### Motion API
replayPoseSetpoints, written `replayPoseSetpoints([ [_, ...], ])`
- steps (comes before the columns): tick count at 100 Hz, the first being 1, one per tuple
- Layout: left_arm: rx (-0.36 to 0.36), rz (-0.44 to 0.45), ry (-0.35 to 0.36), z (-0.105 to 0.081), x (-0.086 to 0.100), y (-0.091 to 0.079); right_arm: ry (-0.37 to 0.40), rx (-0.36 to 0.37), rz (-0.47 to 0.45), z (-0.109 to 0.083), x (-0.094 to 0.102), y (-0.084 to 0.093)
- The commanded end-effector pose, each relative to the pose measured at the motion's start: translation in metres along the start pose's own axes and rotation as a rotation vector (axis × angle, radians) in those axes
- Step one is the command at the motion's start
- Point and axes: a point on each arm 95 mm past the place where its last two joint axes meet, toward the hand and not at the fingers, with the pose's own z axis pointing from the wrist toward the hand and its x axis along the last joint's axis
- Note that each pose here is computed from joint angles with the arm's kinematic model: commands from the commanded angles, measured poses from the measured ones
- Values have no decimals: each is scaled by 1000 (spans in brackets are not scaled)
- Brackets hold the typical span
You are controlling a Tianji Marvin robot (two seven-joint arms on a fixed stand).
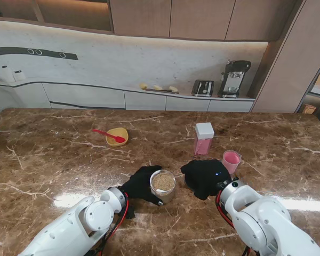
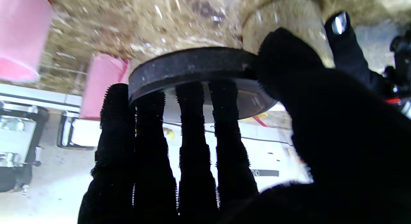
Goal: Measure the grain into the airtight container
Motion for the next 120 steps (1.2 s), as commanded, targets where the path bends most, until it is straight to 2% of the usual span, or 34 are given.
replayPoseSetpoints([
  [1, -47, 0, -67, -13, -24, 19, -33, 70, 17, -5, -3, -25],
  [25, -49, 3, -66, -13, -24, 18, -135, 131, 15, -12, -11, -56],
  [46, -48, 5, -69, -14, -24, 17, -167, 162, 7, -8, -15, -72],
  [82, -49, 6, -68, -15, -25, 17, -174, 170, -5, 2, -13, -88],
  [120, -57, 16, -64, -15, -24, 18, -155, 207, -24, 3, -13, -88],
])
